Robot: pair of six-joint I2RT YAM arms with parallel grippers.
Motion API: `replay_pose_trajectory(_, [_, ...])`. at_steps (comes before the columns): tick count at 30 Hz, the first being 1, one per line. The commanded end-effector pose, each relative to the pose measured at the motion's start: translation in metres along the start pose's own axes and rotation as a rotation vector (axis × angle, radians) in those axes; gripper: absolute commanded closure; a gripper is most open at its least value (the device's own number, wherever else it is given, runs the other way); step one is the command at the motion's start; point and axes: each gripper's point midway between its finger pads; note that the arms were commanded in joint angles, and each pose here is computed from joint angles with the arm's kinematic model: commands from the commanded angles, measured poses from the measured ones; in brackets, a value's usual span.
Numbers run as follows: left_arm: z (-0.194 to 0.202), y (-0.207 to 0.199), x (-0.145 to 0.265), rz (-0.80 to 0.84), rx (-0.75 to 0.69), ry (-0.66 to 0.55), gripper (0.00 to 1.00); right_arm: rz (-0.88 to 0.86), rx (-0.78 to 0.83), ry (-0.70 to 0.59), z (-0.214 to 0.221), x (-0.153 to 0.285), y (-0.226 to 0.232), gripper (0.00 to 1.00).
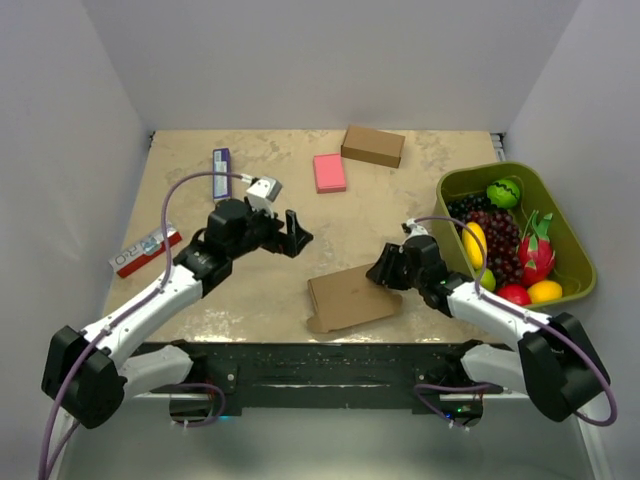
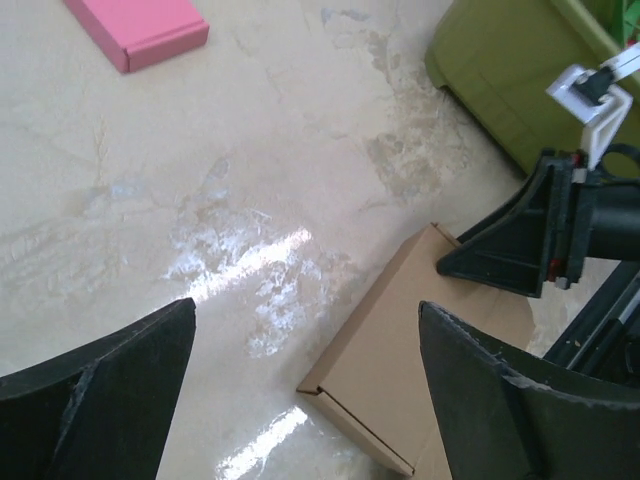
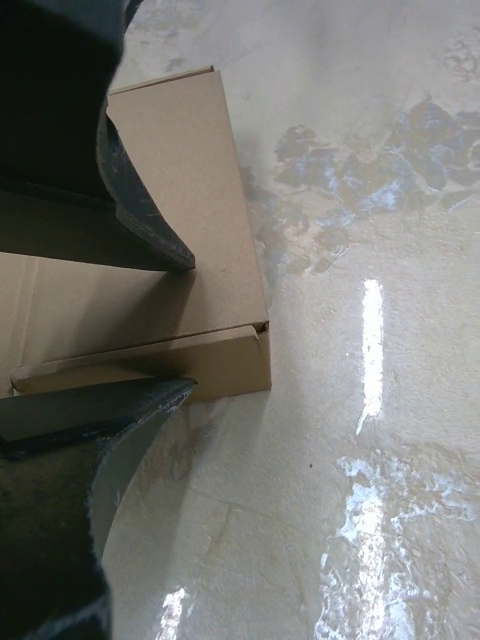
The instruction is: Fold the paper box
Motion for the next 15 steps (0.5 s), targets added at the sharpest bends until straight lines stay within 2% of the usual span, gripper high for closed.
replay_pose_trajectory(1, [-0.034, -0.016, 0.015, 0.058, -0.088, 0.053, 0.03, 0.022, -0.028, 0.007, 0.004, -0.011, -0.005, 0.96])
replay_pose_trajectory(2, [-0.041, -0.016, 0.015, 0.079, -0.085, 0.049, 0.02, 0.016, -0.029, 0.007, 0.003, -0.013, -0.004, 1.00])
replay_pose_trajectory(7, [-0.082, -0.010, 0.011, 0.106, -0.040, -0.034, 0.02, -0.046, -0.067, 0.021, 0.003, -0.021, 0.008, 1.00])
replay_pose_trajectory(10, [-0.100, -0.005, 0.011, 0.091, -0.071, -0.088, 0.03, -0.106, -0.083, 0.018, -0.006, -0.021, 0.024, 1.00])
replay_pose_trajectory(13, [-0.100, 0.000, 0.008, 0.099, -0.100, -0.135, 0.03, -0.151, -0.084, 0.005, -0.021, -0.019, 0.038, 1.00])
replay_pose_trajectory(15, [-0.083, 0.009, 0.003, 0.103, -0.090, -0.120, 0.03, -0.184, -0.082, 0.008, -0.029, -0.019, 0.047, 1.00])
Point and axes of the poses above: each gripper's point midway between its finger pads, its own x axis back along the fingers, its own y axis along the line the jaws close on, z = x × y, and after that the axes turned 9 degrees about x, right-handed
